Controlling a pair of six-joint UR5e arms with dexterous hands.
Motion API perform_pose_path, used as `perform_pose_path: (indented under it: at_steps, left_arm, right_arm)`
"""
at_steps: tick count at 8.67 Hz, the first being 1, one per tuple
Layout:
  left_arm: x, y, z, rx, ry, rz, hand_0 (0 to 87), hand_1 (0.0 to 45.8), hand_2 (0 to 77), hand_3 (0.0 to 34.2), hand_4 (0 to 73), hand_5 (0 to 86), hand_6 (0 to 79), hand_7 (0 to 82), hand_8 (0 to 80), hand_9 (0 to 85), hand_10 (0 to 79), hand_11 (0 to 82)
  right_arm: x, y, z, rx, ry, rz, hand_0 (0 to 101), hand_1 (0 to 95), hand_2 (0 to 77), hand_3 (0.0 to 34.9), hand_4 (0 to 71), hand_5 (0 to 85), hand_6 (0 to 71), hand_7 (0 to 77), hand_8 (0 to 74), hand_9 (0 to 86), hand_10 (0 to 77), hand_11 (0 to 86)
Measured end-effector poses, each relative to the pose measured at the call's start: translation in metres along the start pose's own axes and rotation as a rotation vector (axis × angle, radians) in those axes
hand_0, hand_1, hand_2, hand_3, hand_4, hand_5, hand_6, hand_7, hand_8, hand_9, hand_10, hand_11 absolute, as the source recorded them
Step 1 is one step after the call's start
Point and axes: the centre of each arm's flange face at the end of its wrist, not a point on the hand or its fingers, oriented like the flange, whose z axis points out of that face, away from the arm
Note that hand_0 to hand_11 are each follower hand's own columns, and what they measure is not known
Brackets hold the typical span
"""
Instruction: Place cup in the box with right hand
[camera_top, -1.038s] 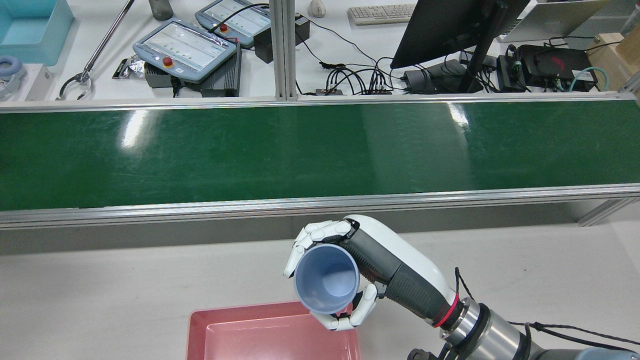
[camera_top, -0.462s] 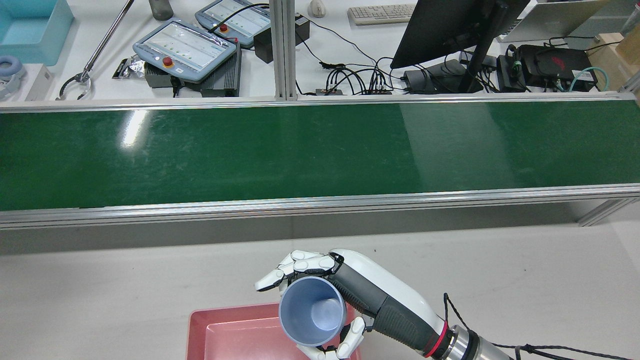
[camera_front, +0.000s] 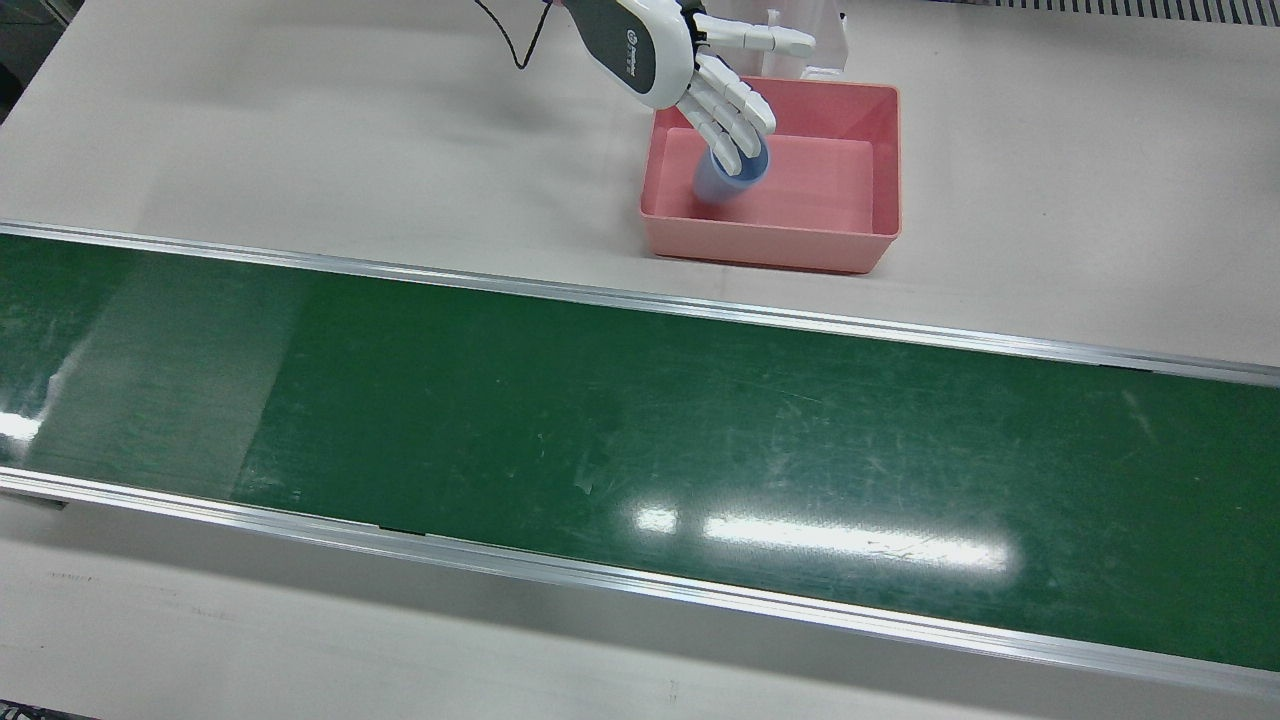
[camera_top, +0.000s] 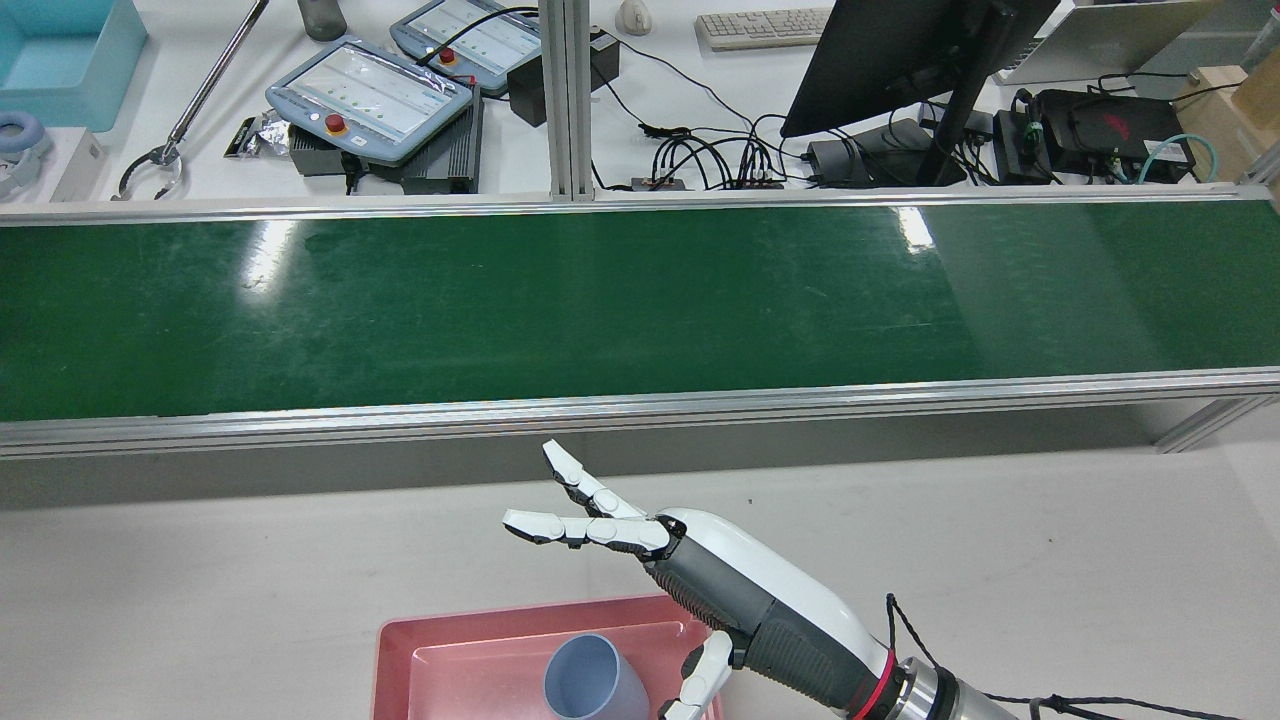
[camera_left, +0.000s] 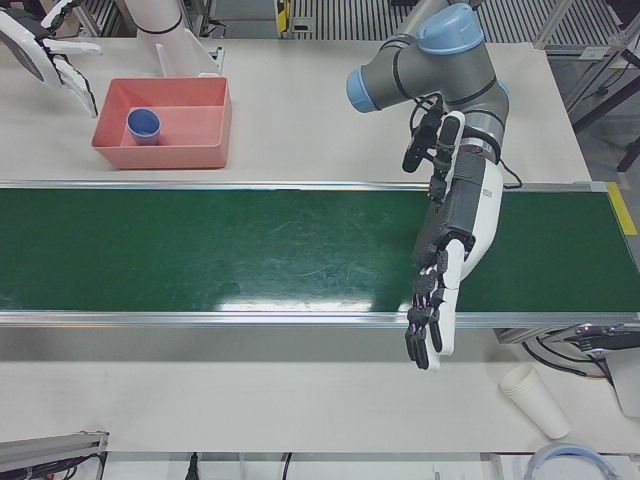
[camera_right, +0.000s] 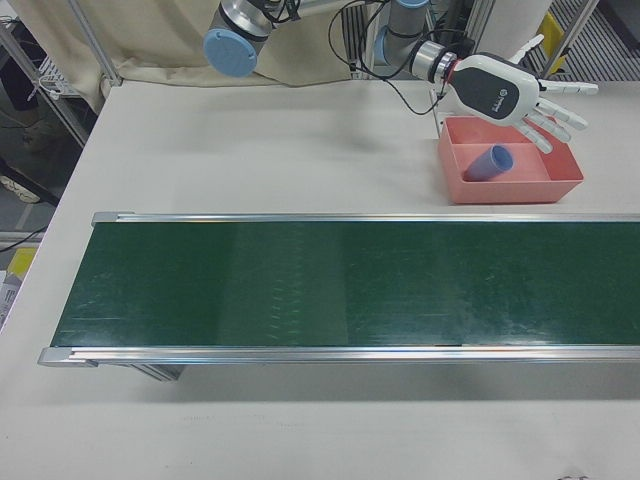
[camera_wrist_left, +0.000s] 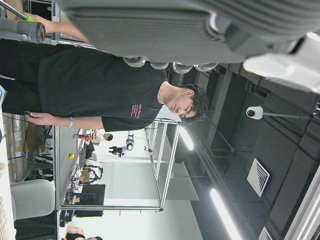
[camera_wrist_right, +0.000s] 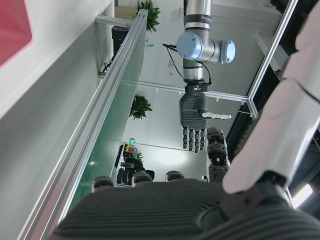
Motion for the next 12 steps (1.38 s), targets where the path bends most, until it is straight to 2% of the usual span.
perform_pose_path:
  at_steps: [1,2,3,4,5,6,7,8,9,10,11,12]
  left_arm:
    - [0.0,0.0,0.0,0.0,0.0,0.0,0.0,0.5,0.0,0.0,1.1,0.0,0.0,0.0,0.0,0.0,0.0,0.0]
    - [0.0,0.0,0.0,0.0,0.0,0.0,0.0,0.5,0.0,0.0,1.1,0.0,0.0,0.0,0.0,0.0,0.0,0.0]
    - [0.0,0.0,0.0,0.0,0.0,0.0,0.0,0.5,0.0,0.0,1.1,0.0,0.0,0.0,0.0,0.0,0.0,0.0]
    - [0.0,0.0,0.0,0.0,0.001,0.0,0.0,0.5,0.0,0.0,1.1,0.0,0.0,0.0,0.0,0.0,0.0,0.0]
    - [0.0,0.0,0.0,0.0,0.001,0.0,0.0,0.5,0.0,0.0,1.1,0.0,0.0,0.0,0.0,0.0,0.0,0.0]
    - [0.0,0.0,0.0,0.0,0.0,0.0,0.0,0.5,0.0,0.0,1.1,0.5,0.0,0.0,0.0,0.0,0.0,0.0]
    - [0.0,0.0,0.0,0.0,0.0,0.0,0.0,0.5,0.0,0.0,1.1,0.0,0.0,0.0,0.0,0.0,0.0,0.0]
    - [0.0,0.0,0.0,0.001,0.0,0.0,0.0,0.5,0.0,0.0,1.1,0.0,0.0,0.0,0.0,0.0,0.0,0.0]
    - [0.0,0.0,0.0,0.001,0.0,0.0,0.0,0.5,0.0,0.0,1.1,0.5,0.0,0.0,0.0,0.0,0.0,0.0]
    - [0.0,0.0,0.0,0.0,0.0,0.0,0.0,0.5,0.0,0.0,1.1,0.5,0.0,0.0,0.0,0.0,0.0,0.0]
    - [0.0,0.0,0.0,0.0,0.0,0.0,0.0,0.5,0.0,0.0,1.1,0.5,0.0,0.0,0.0,0.0,0.0,0.0]
    - [0.0,0.0,0.0,-0.001,-0.001,0.0,0.0,0.5,0.0,0.0,1.1,0.5,0.0,0.0,0.0,0.0,0.0,0.0]
  right_arm:
    - [0.0,0.0,0.0,0.0,-0.001,0.001,48,7.6,22.4,10.3,0.0,2.2,0.5,1.6,0.0,0.5,0.0,1.1]
    - [-0.005,-0.001,0.001,0.0,-0.011,0.003,48,6.5,6.0,14.7,0.0,2.2,0.5,1.6,0.5,0.5,0.0,1.1]
    - [-0.023,-0.009,0.007,0.007,-0.046,0.001,48,7.1,2.2,23.1,0.0,2.2,0.5,1.6,0.5,0.5,0.0,1.1]
    - [-0.06,-0.029,0.015,0.029,-0.114,-0.025,48,9.8,1.1,20.4,0.0,2.2,0.0,0.5,0.0,0.5,0.0,0.5]
    - [-0.109,-0.061,0.016,0.075,-0.193,-0.092,48,9.8,1.1,20.4,0.0,2.2,0.0,0.5,0.0,0.5,0.0,0.5]
    - [-0.168,-0.105,0.006,0.155,-0.279,-0.197,51,19.6,3.8,12.6,6.0,5.5,0.0,0.0,0.0,0.0,0.0,0.0]
    - [-0.219,-0.153,-0.013,0.249,-0.337,-0.295,58,24.0,10.4,8.3,7.6,6.0,0.0,0.5,0.0,0.5,0.0,0.5]
    - [-0.255,-0.211,-0.034,0.351,-0.35,-0.357,58,24.0,10.4,8.3,7.6,6.0,0.0,0.5,0.0,0.5,0.0,0.5]
    - [-0.281,-0.276,-0.062,0.464,-0.346,-0.381,59,19.6,5.5,3.3,9.3,6.0,0.5,0.5,0.0,0.5,0.0,0.5]
    - [-0.305,-0.334,-0.094,0.56,-0.351,-0.387,56,19.1,1.1,0.0,8.7,6.0,0.5,0.5,0.0,0.5,0.0,0.5]
    - [-0.32,-0.374,-0.122,0.614,-0.352,-0.385,56,19.1,1.1,0.0,8.7,6.0,0.5,0.5,0.0,0.5,0.0,0.5]
    - [-0.322,-0.407,-0.15,0.653,-0.342,-0.372,55,15.3,0.5,0.0,8.7,4.9,0.5,0.5,0.0,0.5,0.0,0.5]
